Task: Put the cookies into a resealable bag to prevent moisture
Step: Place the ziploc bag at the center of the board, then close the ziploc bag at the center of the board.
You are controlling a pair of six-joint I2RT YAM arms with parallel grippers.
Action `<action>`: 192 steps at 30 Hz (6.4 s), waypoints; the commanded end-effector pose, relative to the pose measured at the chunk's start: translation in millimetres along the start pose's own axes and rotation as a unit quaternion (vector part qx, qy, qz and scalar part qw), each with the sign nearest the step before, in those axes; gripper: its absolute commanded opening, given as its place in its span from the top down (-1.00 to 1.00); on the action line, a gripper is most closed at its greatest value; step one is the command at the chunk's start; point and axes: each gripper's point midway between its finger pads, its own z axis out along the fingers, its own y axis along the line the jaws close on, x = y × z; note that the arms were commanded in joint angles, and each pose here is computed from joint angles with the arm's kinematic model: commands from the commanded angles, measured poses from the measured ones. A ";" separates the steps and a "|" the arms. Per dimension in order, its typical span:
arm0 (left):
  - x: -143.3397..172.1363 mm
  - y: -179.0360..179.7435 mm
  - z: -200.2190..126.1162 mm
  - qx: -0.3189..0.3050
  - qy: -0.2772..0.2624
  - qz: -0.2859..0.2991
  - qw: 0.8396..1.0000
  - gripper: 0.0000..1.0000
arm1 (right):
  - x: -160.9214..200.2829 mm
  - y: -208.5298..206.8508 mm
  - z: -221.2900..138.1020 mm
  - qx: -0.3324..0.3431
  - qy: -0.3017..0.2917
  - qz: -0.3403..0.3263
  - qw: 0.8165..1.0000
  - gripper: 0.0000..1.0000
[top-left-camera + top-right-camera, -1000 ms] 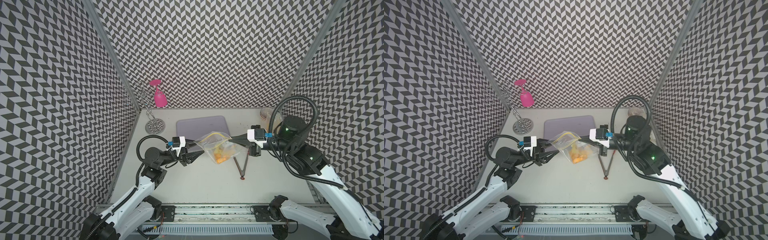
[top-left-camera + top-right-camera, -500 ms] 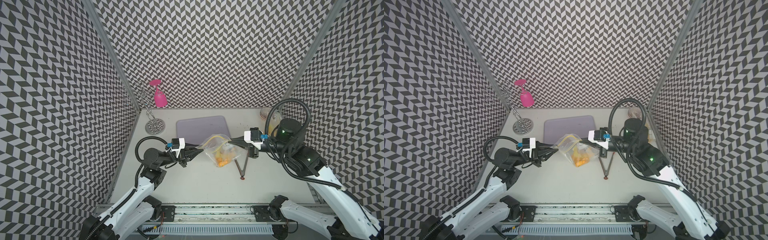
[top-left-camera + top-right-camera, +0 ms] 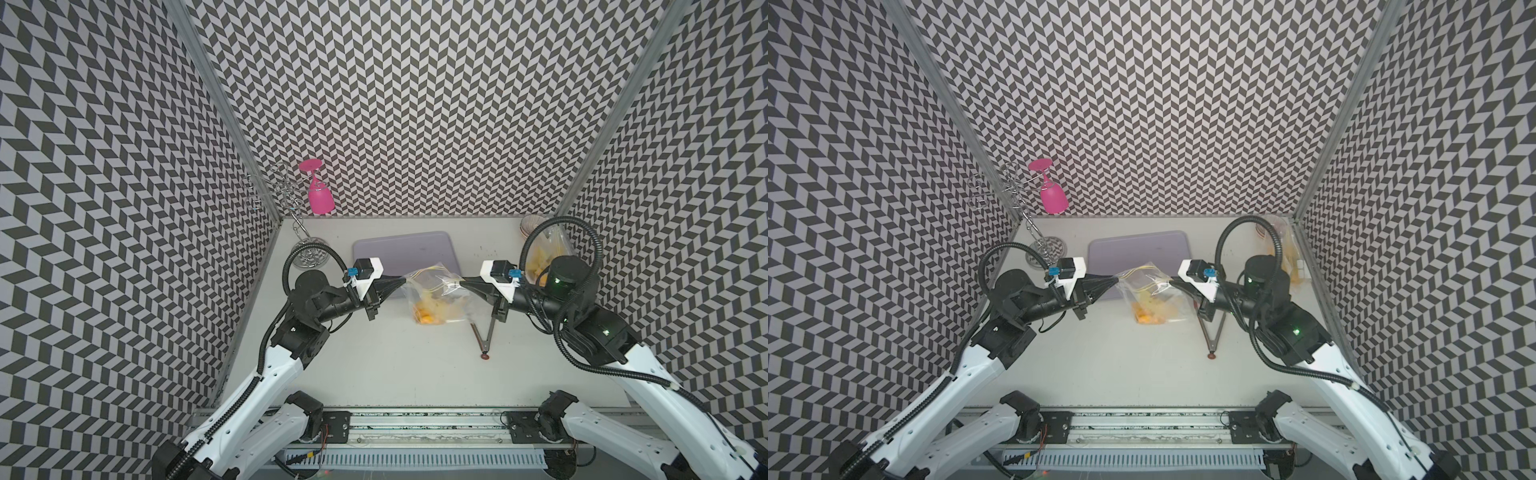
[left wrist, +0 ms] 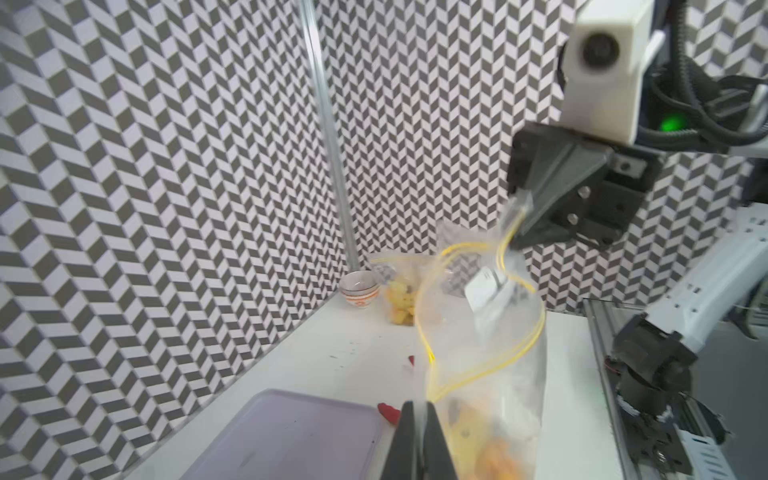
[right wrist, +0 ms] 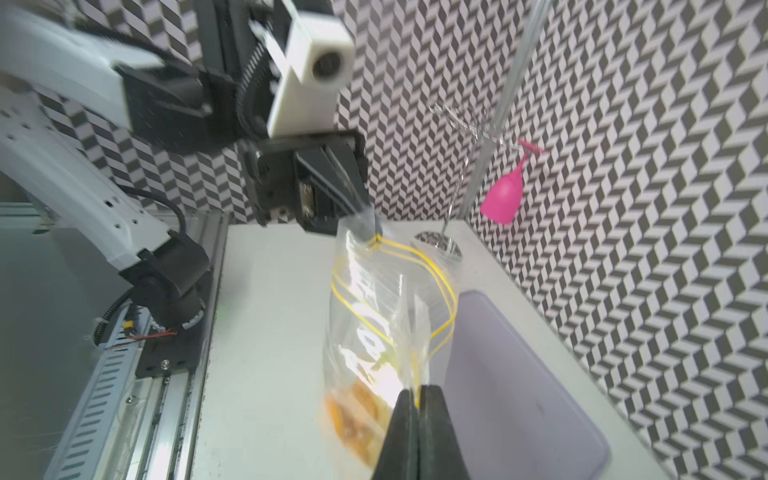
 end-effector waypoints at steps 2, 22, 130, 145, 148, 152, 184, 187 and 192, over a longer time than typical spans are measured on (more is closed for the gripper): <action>63.4 29.2 -6.6 -0.080 0.159 0.006 0.984 1.00 | 54.1 -9.1 12.0 0.054 0.018 0.096 0.994 0.93; 97.3 12.5 4.4 -0.014 0.200 0.022 0.979 1.00 | 136.0 -8.1 21.3 0.113 0.026 0.227 0.967 0.31; 161.1 -48.3 3.9 -0.017 0.285 0.017 0.958 -0.35 | 139.3 -28.5 63.8 -0.013 0.223 -0.045 0.974 1.00; 156.7 -45.2 5.6 -0.024 0.278 0.025 0.960 0.94 | 141.4 -31.1 59.4 -0.003 0.223 -0.041 0.974 1.00; 152.1 -45.0 5.5 -0.024 0.270 0.027 0.962 1.00 | 144.9 -28.0 57.9 -0.010 0.229 -0.043 0.972 1.00; 144.3 -46.8 7.8 -0.017 0.252 0.031 0.967 1.00 | 141.3 -16.6 58.5 -0.040 0.213 -0.044 0.975 0.77; 131.7 -25.3 14.8 0.005 0.192 0.021 0.981 0.41 | 148.0 -14.5 63.1 -0.054 0.222 -0.041 0.973 1.00; 132.3 -24.0 15.7 0.003 0.184 0.013 0.983 0.36 | 143.5 -16.0 63.4 -0.049 0.214 -0.039 0.975 1.00; 126.3 -26.7 20.7 0.010 0.156 -0.021 0.987 0.23 | 147.5 -15.8 69.0 -0.052 0.217 -0.014 0.975 1.00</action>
